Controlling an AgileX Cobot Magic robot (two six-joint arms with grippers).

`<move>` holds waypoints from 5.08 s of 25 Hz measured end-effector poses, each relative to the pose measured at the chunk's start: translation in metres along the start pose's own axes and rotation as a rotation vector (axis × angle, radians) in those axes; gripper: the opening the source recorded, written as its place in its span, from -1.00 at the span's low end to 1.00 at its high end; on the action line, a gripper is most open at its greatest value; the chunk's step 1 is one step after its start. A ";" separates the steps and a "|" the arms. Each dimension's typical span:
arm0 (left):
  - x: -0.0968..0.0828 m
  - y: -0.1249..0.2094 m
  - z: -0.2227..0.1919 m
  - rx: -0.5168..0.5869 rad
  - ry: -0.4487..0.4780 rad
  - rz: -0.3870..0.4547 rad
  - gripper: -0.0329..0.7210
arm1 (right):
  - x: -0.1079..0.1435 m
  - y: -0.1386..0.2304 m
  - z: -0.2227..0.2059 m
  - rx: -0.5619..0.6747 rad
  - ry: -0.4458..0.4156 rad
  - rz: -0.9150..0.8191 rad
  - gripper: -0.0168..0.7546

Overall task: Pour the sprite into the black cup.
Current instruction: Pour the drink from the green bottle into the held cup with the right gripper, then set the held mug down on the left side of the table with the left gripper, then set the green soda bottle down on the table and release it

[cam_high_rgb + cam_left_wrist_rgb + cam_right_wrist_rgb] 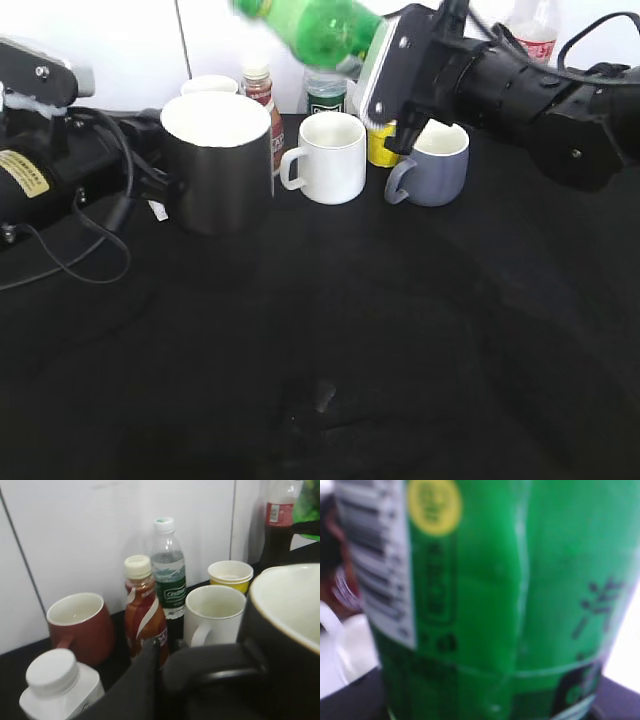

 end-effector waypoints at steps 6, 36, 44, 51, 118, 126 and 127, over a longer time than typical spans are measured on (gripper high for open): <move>-0.010 0.009 -0.007 -0.036 0.056 -0.035 -0.78 | -0.003 0.000 0.000 0.004 0.024 0.279 0.11; -0.009 -0.006 -0.006 -0.150 0.044 -0.035 -0.78 | -0.022 -0.008 0.002 -0.016 0.177 0.518 0.10; -0.009 -0.005 -0.006 -0.148 0.046 -0.036 -0.78 | -0.022 -0.008 0.002 -0.016 0.181 0.529 0.10; -0.010 -0.003 -0.007 -0.141 0.049 -0.037 -0.78 | -0.022 -0.008 0.002 -0.015 0.182 0.536 0.10; 0.199 0.188 -0.123 -0.028 -0.424 0.164 -0.71 | -0.028 -0.005 0.003 -0.113 0.191 -0.729 0.09; 0.182 0.180 -0.095 -0.048 -0.423 0.176 -0.04 | -0.030 0.001 0.003 -0.082 0.220 -0.822 0.09; 0.179 0.178 -0.089 -0.045 -0.422 0.180 -0.03 | -0.032 0.005 0.004 -0.072 0.249 -0.855 0.09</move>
Point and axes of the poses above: a point on each arm's last joint axis where the gripper is mounted, z pointing back along that axis away from the gripper, x along the wrist's bending axis when the last joint is at zero, y = z × x, the point moved 4 cm from there along -z, pointing out along that axis toward the gripper, and after that the axes turned 10 degrees about -z, right-handed, at the moved point
